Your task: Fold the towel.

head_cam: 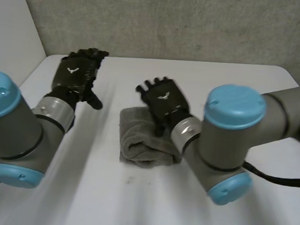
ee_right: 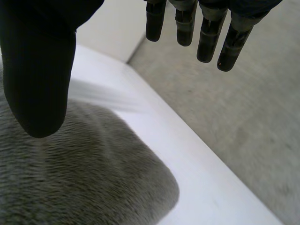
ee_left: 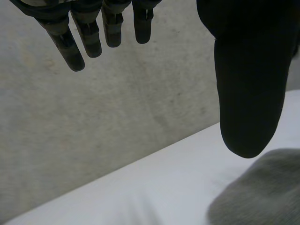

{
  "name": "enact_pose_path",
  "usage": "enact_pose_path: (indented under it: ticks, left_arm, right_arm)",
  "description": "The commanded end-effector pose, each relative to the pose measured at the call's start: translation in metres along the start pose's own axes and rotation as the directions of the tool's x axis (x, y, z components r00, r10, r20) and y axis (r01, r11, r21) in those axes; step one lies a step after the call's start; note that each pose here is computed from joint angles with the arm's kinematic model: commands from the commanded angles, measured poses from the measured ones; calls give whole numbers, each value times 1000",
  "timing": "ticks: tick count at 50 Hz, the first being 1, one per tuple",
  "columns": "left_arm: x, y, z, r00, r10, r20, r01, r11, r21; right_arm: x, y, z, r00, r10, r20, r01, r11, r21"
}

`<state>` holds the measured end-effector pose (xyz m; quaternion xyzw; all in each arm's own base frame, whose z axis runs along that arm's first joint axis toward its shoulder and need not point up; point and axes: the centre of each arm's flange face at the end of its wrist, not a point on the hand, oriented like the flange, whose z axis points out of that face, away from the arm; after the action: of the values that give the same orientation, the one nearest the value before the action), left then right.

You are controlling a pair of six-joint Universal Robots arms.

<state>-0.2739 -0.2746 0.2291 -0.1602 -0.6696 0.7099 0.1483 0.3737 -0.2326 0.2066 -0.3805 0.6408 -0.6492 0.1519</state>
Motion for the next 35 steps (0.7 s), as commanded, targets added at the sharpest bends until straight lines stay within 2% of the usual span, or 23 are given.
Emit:
enact_pose_path:
  ticks: [1,8,11,17,23,29,32,34,35]
  left_arm:
    - [28,17,3,989,-134,-59,128,987,-93]
    - [49,55,6,979,-191,-64,164,940,-298]
    - [49,64,7,980,-192,-52,164,928,-334]
    - [41,98,5,990,-133,39,137,895,-425]
    - [39,109,0,992,-118,53,129,879,-459]
    - [39,103,-2,992,-119,51,129,883,-451]
    - [39,84,-1,991,-129,46,136,904,-406]
    - [39,71,0,990,-135,40,140,916,-377]
    - [40,57,0,989,-141,33,144,928,-342]
  right_arm:
    - [35,13,-1,954,289,-76,-295,952,-85]
    - [48,37,2,921,379,-87,-388,901,-192]
    - [50,46,8,912,403,-80,-411,888,-206]
    - [46,69,20,906,415,-77,-420,865,-275]
    - [37,93,26,908,415,-54,-404,835,-372]
    - [38,91,27,924,380,-44,-368,851,-375]
    - [46,70,24,933,359,-40,-351,877,-328]
    - [59,37,16,938,344,-44,-344,906,-247]
    - [59,36,16,938,344,-44,-344,906,-246]
